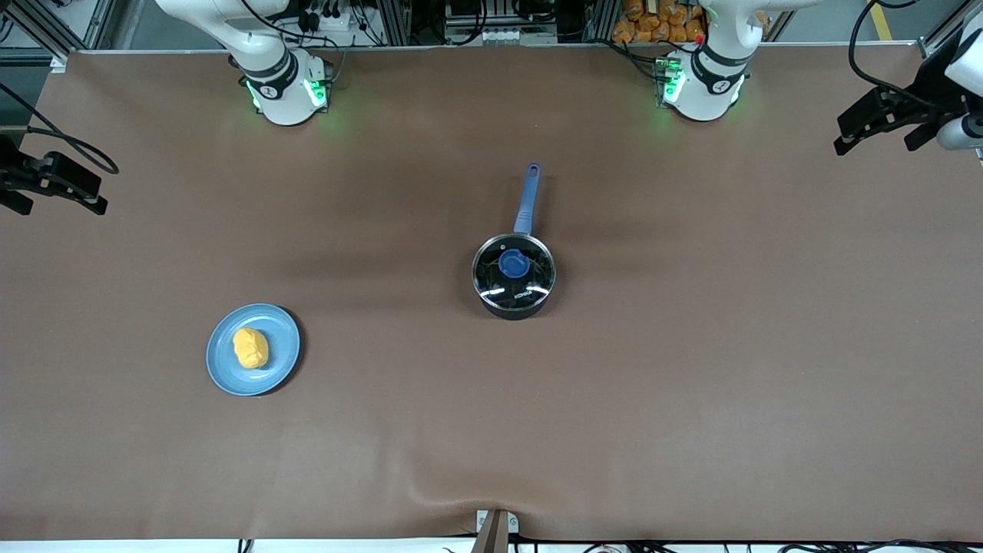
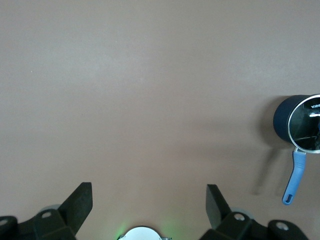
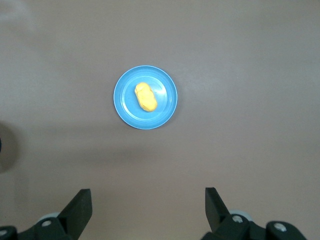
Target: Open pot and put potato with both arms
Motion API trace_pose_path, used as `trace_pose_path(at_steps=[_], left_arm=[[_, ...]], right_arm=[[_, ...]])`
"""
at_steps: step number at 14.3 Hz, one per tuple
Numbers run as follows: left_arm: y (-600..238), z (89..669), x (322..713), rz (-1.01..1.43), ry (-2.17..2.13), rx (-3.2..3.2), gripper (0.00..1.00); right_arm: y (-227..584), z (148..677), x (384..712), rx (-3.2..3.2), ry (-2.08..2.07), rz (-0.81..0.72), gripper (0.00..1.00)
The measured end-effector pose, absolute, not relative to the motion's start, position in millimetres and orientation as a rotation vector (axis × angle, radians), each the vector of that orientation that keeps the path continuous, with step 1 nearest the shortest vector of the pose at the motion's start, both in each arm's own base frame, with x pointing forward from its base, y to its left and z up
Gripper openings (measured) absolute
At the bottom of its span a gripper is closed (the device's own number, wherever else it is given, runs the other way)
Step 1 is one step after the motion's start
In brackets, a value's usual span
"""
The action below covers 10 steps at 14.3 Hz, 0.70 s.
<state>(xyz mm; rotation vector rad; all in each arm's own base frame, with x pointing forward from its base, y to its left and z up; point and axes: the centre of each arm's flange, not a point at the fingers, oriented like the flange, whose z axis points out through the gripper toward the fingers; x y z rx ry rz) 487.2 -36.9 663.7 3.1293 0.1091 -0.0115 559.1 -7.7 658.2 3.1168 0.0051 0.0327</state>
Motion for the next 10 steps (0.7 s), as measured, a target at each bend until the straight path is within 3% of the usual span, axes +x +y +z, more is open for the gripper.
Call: trace_pose_path(at_steps=[10], left_arm=[[-41,646,515,-0.095,0.095,3.127,1.0]], right_arm=[[-11,658,559,3.118,-0.008,0.033,1.0]])
